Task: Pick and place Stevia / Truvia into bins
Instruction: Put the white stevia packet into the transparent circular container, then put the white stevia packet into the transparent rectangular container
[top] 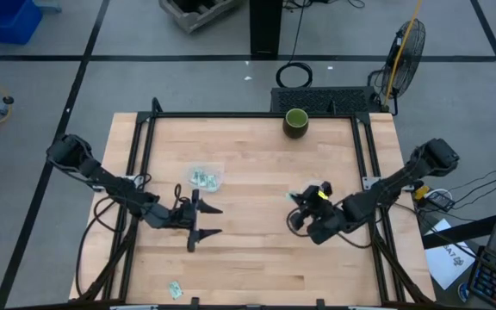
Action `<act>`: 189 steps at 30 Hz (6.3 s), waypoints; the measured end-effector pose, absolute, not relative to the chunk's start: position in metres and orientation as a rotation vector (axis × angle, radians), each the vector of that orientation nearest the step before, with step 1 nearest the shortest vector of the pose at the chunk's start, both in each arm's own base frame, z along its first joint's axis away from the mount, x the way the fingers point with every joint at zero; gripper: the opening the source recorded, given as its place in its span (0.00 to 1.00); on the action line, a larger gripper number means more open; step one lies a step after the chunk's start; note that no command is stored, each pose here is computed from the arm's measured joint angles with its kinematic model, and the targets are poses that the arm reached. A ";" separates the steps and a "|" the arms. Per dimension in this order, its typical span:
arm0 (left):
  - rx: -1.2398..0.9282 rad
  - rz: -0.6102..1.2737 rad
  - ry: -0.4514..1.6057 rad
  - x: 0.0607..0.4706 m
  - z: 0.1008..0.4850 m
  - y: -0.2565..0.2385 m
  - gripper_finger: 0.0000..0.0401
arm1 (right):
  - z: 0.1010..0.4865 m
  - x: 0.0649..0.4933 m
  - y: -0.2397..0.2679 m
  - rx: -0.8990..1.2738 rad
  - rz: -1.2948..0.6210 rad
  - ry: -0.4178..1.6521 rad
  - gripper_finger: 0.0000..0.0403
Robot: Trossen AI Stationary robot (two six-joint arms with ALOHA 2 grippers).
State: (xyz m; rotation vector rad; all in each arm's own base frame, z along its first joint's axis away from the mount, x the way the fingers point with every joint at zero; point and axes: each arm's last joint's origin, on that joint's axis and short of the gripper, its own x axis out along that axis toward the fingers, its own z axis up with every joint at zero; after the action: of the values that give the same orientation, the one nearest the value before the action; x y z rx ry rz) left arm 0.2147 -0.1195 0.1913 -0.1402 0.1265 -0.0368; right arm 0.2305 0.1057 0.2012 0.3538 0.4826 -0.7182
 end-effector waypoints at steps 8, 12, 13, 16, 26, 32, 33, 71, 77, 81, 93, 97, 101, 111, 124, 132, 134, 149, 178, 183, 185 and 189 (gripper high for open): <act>-0.135 -0.037 0.139 0.214 0.190 -0.119 0.70 | 0.189 0.201 0.098 0.441 -0.889 0.658 0.00; -0.130 -0.036 0.147 0.214 0.189 -0.119 0.69 | 0.186 0.193 0.094 0.497 -0.968 0.739 0.00; -0.130 -0.036 0.147 0.214 0.189 -0.119 0.69 | 0.186 0.192 0.093 0.512 -0.979 0.756 0.01; -0.130 -0.036 0.147 0.214 0.189 -0.119 0.69 | 0.185 0.192 0.092 0.535 -0.982 0.809 0.02; -0.128 -0.033 0.157 0.214 0.188 -0.119 0.68 | 0.183 0.190 0.090 0.489 -0.972 0.858 0.22; -0.159 -0.079 0.238 0.212 0.182 -0.120 0.69 | 0.180 0.191 0.090 0.459 -0.958 0.777 0.43; -0.164 -0.113 0.269 0.209 0.181 -0.121 0.69 | 0.180 0.194 0.092 0.447 -0.933 0.752 0.45; -1.021 -0.243 1.083 0.125 0.127 -0.213 0.68 | 0.232 0.247 0.109 0.087 -0.450 0.370 0.55; -0.874 -0.143 1.228 0.130 0.119 -0.239 0.68 | 0.232 0.247 0.109 0.073 -0.447 0.372 0.56; -0.739 -0.089 1.260 0.137 0.121 -0.251 0.68 | 0.227 0.247 0.107 0.077 -0.447 0.356 0.55; -0.391 -0.031 1.218 0.141 0.119 -0.253 0.68 | 0.215 0.244 0.104 0.130 -0.442 0.294 0.54; -0.266 -0.063 1.197 0.142 0.117 -0.249 0.67 | 0.216 0.245 0.104 0.129 -0.437 0.281 0.54; -0.146 -0.133 1.204 0.139 0.116 -0.249 0.58 | 0.216 0.245 0.104 0.126 -0.436 0.281 0.54; -0.063 -0.229 1.203 0.135 0.123 -0.260 0.36 | 0.216 0.245 0.104 0.136 -0.438 0.278 0.53; 0.015 -0.079 1.231 0.140 0.154 -0.267 0.32 | 0.218 0.246 0.104 0.170 -0.441 0.261 0.53; -0.079 -0.244 1.185 0.142 0.152 -0.290 0.26 | 0.218 0.246 0.104 0.173 -0.442 0.261 0.53; -0.087 -0.255 1.182 0.143 0.147 -0.294 0.24 | 0.218 0.246 0.104 0.173 -0.442 0.261 0.53; -0.030 -0.211 1.170 0.140 0.110 -0.308 0.25 | 0.218 0.246 0.104 0.183 -0.443 0.259 0.53; 0.014 0.414 1.185 0.212 0.108 -0.213 0.53 | 0.217 0.246 0.106 0.195 -0.393 0.278 0.53; 0.000 0.420 1.197 0.219 0.108 -0.207 0.53 | 0.217 0.246 0.106 0.202 -0.394 0.277 0.53; 0.016 0.407 1.202 0.221 0.108 -0.205 0.49 | 0.217 0.246 0.106 0.202 -0.394 0.277 0.53; 0.031 0.406 1.209 0.226 0.108 -0.200 0.36 | 0.217 0.246 0.106 0.202 -0.394 0.277 0.53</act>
State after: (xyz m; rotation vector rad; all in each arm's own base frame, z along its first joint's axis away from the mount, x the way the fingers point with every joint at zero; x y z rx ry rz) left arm 0.2259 -0.2004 0.1078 0.0314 1.2094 0.4059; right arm 0.2458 0.1059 0.2170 0.2018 0.2768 -0.3936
